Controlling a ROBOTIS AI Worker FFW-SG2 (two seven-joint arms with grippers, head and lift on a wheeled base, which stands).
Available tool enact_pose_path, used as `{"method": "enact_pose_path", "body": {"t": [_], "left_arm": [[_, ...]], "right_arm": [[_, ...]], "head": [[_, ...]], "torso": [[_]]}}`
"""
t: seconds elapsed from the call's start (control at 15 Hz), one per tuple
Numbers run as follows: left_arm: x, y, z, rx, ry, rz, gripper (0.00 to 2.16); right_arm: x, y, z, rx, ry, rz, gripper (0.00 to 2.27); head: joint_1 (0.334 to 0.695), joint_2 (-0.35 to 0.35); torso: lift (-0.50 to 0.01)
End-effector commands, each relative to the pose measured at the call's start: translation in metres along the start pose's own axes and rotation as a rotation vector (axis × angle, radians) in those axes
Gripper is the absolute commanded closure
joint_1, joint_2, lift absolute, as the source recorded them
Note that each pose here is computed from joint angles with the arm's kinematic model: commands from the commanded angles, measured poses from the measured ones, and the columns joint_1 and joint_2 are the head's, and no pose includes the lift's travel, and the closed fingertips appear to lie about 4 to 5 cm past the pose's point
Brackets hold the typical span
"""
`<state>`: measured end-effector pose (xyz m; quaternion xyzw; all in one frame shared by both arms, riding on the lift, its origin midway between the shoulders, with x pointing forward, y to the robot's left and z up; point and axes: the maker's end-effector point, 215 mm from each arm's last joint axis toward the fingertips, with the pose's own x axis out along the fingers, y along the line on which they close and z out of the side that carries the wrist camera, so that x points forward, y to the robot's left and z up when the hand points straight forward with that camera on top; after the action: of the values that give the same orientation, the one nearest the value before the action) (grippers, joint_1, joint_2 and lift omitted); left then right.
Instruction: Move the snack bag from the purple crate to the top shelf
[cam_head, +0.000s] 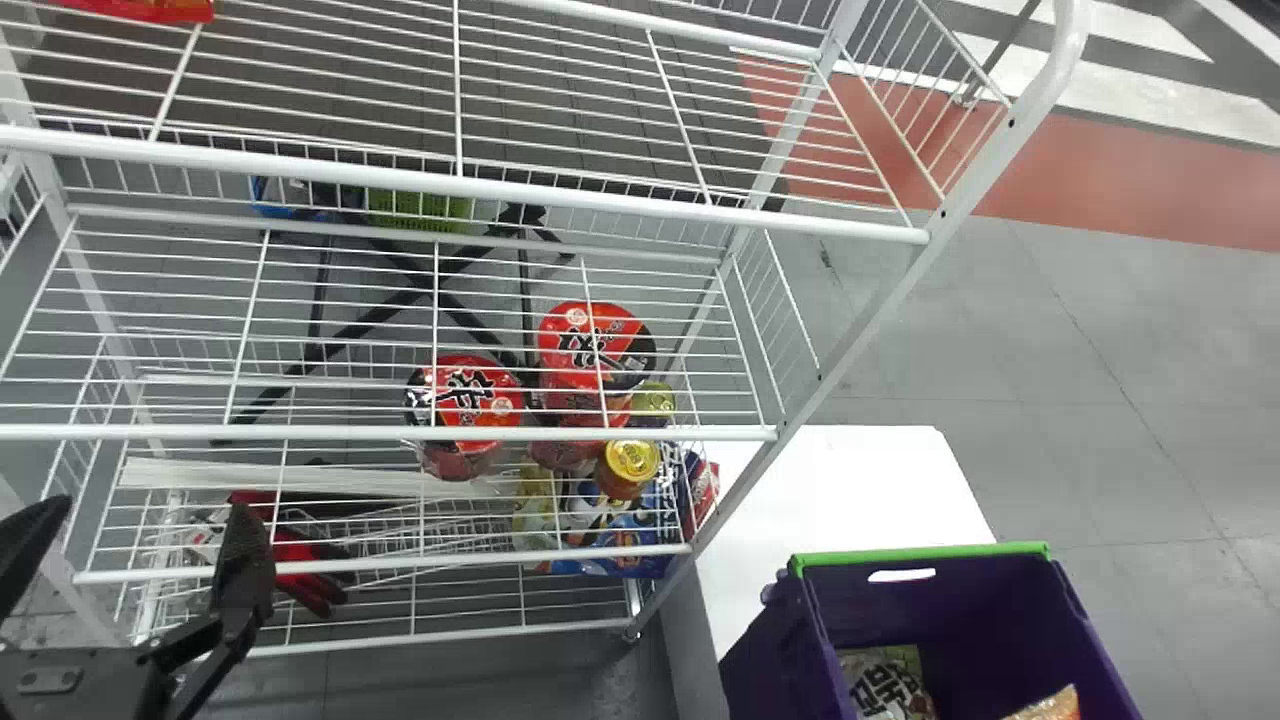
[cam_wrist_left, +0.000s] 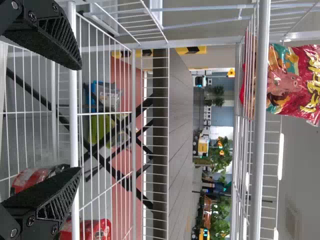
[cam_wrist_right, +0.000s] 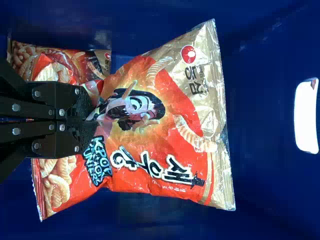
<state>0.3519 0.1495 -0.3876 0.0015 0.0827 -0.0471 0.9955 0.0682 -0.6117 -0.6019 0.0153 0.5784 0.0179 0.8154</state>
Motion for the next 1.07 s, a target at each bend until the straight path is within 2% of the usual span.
{"method": "enact_pose_path", "body": {"t": [0.0,0.6,1.0], "left_arm": [[0.001,0.0,0.001,0.001,-0.002,0.0,0.09],[-0.001,0.001,0.015,-0.005,-0.024,0.005,0.09],[0.0,0.004,0.011,0.001,-0.014,0.012,0.09]], "right_arm": [[0.0,0.0,0.003,-0.001,-0.003,0.0,1.71],[-0.007,-0.005,0.017,0.01,-0.018,-0.004,1.71],[-0.012,-0.007,0.032,0.022,-0.039,-0.002,1.71]], "head": [[0.695,-0.35],[0.695,-0.35],[0.695,-0.35]], "torso": [[-0.266],[-0.23],[-0.206]]}}
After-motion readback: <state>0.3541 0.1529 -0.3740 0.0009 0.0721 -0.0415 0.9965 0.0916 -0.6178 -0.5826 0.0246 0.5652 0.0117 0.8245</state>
